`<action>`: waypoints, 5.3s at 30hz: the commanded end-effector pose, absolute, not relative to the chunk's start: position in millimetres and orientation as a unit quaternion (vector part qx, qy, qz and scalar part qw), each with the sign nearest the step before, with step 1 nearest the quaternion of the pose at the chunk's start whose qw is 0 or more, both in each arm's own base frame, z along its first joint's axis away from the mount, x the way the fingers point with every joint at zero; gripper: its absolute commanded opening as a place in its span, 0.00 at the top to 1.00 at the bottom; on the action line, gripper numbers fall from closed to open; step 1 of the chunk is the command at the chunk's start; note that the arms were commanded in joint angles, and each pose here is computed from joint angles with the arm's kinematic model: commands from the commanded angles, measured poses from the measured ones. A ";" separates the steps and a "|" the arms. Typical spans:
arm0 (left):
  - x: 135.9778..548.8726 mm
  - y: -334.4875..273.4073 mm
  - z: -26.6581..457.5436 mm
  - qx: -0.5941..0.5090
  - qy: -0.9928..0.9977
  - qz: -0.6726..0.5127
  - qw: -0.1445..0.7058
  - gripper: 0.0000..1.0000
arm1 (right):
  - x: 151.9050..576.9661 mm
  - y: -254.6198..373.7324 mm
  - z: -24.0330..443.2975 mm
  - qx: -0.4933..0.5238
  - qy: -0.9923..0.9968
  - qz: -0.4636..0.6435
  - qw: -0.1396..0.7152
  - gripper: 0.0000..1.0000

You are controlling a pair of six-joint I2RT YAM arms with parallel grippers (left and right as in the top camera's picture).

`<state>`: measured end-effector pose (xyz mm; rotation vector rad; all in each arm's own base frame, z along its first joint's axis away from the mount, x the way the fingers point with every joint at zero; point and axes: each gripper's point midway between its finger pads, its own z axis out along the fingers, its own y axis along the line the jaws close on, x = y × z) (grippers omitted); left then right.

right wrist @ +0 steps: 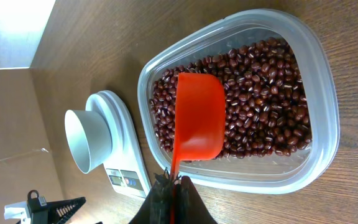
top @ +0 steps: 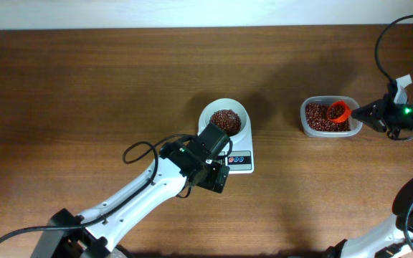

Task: Scoop item into bowl and weigh 50g on scale
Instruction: 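Dip the red scoop into the beans and lift a scoopful, then carry the filled scoop over the white bowl with the right gripper, then tip the scoop to pour beans into the bowl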

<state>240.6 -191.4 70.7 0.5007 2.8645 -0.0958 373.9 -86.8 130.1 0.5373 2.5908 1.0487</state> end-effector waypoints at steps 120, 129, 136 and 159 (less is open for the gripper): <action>240.1 -190.5 72.5 0.173 0.977 -0.031 0.120 0.01 | 404.0 170.4 180.0 -0.240 0.884 0.359 0.179 0.96; 240.1 -190.5 72.5 0.173 0.977 -0.031 0.120 0.01 | 410.5 175.4 187.8 -0.289 0.914 0.205 0.199 0.96; 240.1 -190.5 72.5 0.173 0.977 -0.031 0.120 0.01 | 410.9 180.0 186.1 -0.303 0.913 0.185 0.203 0.96; 240.1 -190.5 72.5 0.173 0.977 -0.031 0.120 0.01 | 396.3 196.8 188.7 -0.311 0.905 0.222 0.186 0.96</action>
